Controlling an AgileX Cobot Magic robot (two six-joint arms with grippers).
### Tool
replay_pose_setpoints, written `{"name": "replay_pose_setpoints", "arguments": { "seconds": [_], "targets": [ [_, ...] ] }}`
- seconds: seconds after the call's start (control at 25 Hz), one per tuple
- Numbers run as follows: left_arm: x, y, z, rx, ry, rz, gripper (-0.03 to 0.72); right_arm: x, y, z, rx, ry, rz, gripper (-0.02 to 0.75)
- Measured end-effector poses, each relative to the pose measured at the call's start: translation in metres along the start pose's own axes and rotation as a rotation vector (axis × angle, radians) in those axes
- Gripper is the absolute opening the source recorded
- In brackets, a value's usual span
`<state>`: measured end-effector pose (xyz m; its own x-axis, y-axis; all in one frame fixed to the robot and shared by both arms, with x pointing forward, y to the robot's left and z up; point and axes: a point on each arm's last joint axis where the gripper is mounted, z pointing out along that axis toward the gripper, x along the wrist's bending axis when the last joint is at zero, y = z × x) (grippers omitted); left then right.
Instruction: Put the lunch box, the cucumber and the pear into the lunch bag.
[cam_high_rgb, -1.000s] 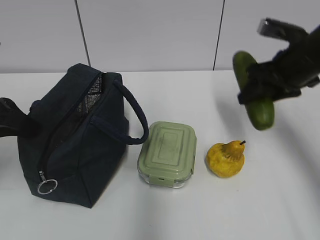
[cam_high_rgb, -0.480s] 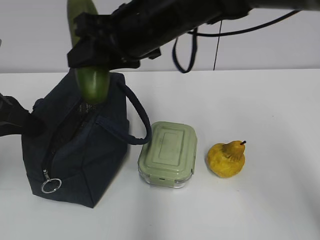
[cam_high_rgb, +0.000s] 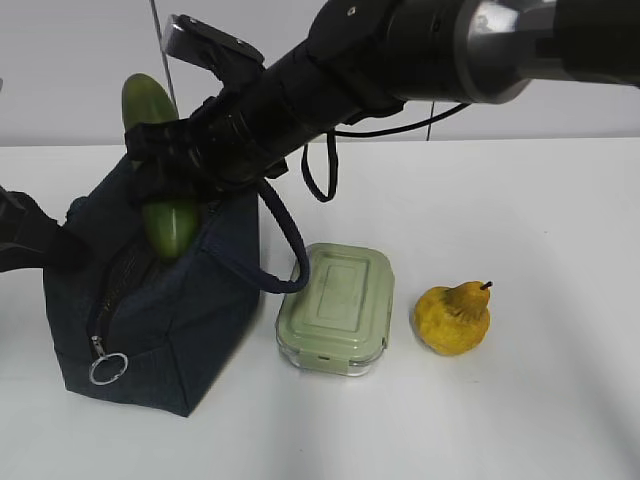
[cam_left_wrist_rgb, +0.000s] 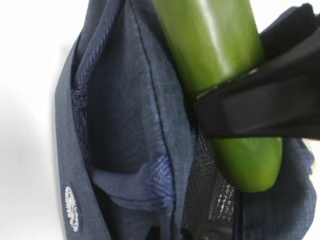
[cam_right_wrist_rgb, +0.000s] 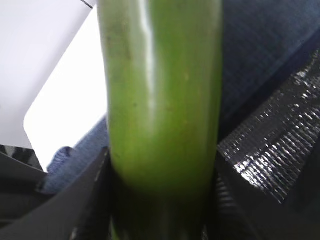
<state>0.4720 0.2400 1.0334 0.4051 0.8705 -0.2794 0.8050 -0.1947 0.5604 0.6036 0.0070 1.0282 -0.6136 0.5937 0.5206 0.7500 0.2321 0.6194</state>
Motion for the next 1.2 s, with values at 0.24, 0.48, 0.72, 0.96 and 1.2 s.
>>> {"name": "replay_pose_setpoints", "arguments": {
  "seconds": [0.24,0.48,0.72,0.96,1.2],
  "targets": [
    [0.0,0.0,0.0,-0.002,0.001,0.0,0.003,-0.003,-0.007,0.0,0.077,-0.029,-0.065,0.395],
    [0.0,0.0,0.0,-0.003,0.002,0.0,0.003,-0.002,-0.01,-0.001,0.12,-0.025,-0.092,0.489],
    [0.0,0.0,0.0,-0.004,0.003,0.0,0.003,0.005,0.003,-0.008,0.102,-0.03,-0.153,0.51],
    [0.001,0.0,0.0,-0.001,0.006,0.004,0.003,0.009,0.02,-0.025,0.114,-0.035,-0.224,0.522],
    [0.001,0.0,0.0,-0.001,0.006,0.005,0.003,0.01,0.028,-0.039,0.164,-0.106,-0.262,0.531]
  ]
}}
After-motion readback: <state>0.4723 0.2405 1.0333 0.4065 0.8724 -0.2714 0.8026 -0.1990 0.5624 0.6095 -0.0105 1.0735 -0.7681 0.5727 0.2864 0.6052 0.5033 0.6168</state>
